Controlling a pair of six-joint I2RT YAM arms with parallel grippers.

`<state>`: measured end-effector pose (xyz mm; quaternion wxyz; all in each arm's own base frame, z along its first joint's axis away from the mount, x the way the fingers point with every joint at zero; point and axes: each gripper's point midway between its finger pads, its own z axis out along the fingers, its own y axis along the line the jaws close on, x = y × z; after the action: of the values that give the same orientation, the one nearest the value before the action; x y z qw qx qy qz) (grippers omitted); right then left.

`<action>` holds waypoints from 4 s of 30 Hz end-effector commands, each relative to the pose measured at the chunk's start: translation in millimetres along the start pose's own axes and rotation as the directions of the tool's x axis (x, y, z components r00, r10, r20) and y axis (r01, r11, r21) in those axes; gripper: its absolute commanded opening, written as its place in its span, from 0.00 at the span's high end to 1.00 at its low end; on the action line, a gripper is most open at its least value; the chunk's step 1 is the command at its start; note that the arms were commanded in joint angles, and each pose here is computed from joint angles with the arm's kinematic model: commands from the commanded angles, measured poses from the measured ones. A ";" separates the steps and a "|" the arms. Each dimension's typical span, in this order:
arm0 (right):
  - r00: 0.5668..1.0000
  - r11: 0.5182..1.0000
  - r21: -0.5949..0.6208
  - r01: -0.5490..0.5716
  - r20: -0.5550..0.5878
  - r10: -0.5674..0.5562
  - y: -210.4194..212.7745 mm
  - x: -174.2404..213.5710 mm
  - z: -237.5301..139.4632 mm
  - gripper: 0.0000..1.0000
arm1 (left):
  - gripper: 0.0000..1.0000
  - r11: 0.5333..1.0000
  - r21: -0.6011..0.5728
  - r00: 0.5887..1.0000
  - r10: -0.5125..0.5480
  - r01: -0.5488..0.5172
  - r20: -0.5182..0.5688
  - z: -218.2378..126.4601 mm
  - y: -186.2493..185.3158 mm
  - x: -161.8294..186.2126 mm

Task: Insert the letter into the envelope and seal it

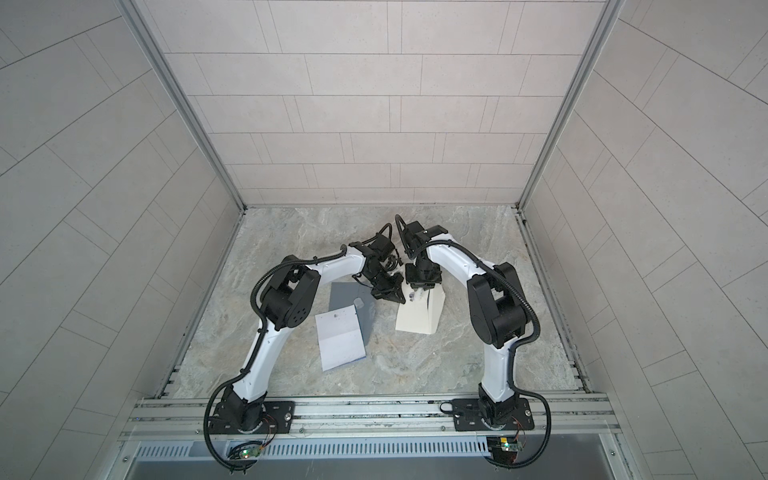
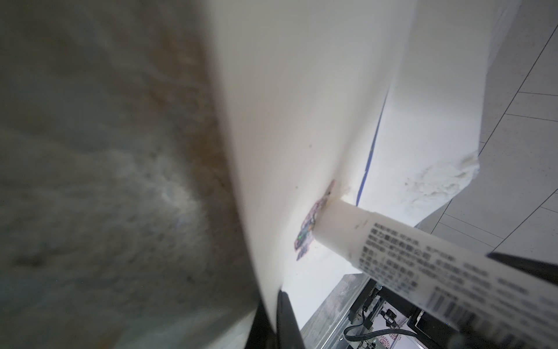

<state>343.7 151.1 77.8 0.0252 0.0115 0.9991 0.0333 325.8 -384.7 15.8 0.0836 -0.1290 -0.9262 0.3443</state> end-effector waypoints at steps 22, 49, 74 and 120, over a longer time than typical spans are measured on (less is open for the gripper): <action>0.972 0.992 -0.118 -0.040 0.224 0.066 -16.2 -17.5 -48.0 1.00 | 1.00 0.988 -0.127 0.996 -0.087 0.083 -0.027 6.3 35.8 18.0; 0.861 0.911 -0.052 -0.409 0.309 0.405 -118.4 60.5 32.1 0.87 | 1.00 0.990 -0.112 0.996 -0.090 0.087 -0.023 6.3 36.3 17.4; 0.939 0.960 -0.036 -0.279 0.201 0.280 -105.3 67.7 27.5 0.50 | 1.00 0.989 -0.104 0.994 -0.104 0.101 -0.031 8.8 38.0 18.4; 0.992 0.990 -0.091 -0.109 -0.075 0.102 -10.5 38.6 83.9 0.98 | 1.00 0.989 -0.108 0.994 -0.105 0.101 -0.032 8.9 38.7 17.9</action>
<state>342.2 153.1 21.7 0.0564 0.0591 0.9894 0.1201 324.3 -382.1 15.8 0.0826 -0.1181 -0.9262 0.3484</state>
